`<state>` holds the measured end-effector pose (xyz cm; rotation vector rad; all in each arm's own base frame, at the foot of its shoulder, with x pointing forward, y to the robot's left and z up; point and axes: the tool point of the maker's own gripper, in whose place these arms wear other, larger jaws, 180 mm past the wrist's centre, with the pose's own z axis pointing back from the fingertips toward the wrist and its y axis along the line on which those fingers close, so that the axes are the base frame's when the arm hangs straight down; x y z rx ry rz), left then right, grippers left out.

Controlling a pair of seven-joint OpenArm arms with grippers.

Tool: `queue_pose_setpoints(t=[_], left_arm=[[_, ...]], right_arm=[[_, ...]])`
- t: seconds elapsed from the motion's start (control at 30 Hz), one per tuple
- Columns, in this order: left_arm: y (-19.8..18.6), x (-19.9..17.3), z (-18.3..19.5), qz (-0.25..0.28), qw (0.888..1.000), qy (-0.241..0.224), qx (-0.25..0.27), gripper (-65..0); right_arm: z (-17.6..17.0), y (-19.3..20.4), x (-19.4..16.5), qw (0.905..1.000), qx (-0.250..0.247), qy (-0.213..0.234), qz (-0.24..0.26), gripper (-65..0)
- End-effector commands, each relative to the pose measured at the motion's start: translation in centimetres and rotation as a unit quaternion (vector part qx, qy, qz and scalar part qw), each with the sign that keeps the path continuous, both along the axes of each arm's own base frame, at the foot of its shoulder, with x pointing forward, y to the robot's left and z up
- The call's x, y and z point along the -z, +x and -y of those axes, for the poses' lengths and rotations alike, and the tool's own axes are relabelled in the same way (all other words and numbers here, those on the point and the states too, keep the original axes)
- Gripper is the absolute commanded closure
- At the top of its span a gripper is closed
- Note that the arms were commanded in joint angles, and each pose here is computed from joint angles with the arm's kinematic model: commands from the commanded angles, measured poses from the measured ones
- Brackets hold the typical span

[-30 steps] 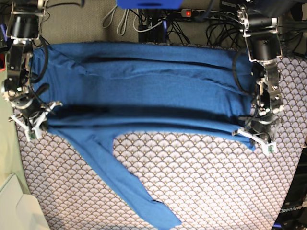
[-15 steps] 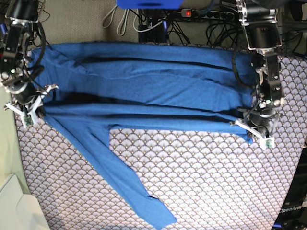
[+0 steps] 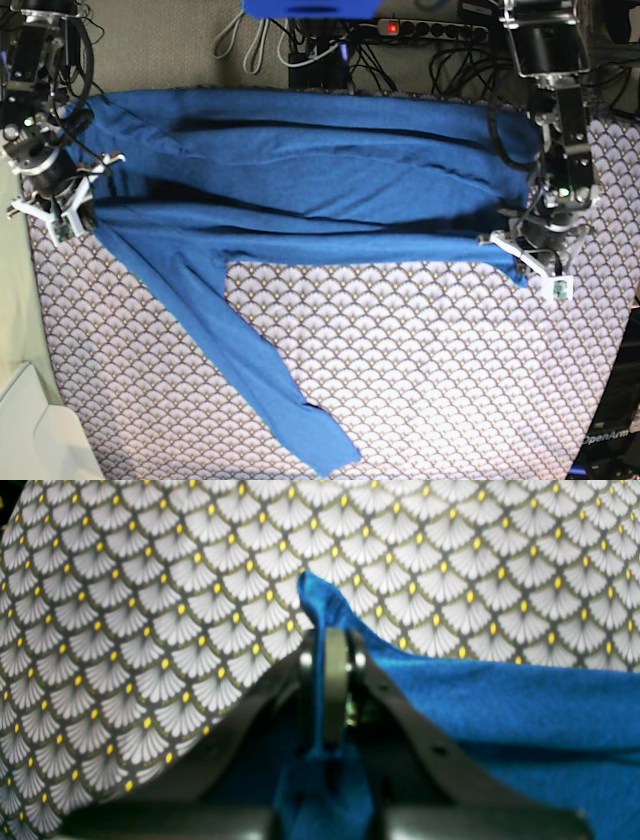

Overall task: Fold the T-shirt properly
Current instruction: 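Lift the side edges with both grippers and fold them toward the hem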

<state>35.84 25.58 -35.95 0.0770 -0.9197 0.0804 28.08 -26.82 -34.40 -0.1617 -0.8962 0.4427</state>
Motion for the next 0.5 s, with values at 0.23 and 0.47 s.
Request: queue_pose_setpoints(t=[0.23, 0.47], left_arm=[[0.6, -3.0, -2.9, 0.037, 0.999, 0.031, -0.013, -0.3], [-0.1, -2.3, -3.2, 0.028, 0.999, 0.031, -0.019, -0.3]], right_arm=[[2.6, 0.0, -2.4, 0.9995, 0.006, -0.018, 0.024, -0.3], [2.7, -1.2, -1.5, 0.9998, 0.012, -0.012, 0.012, -0.3]])
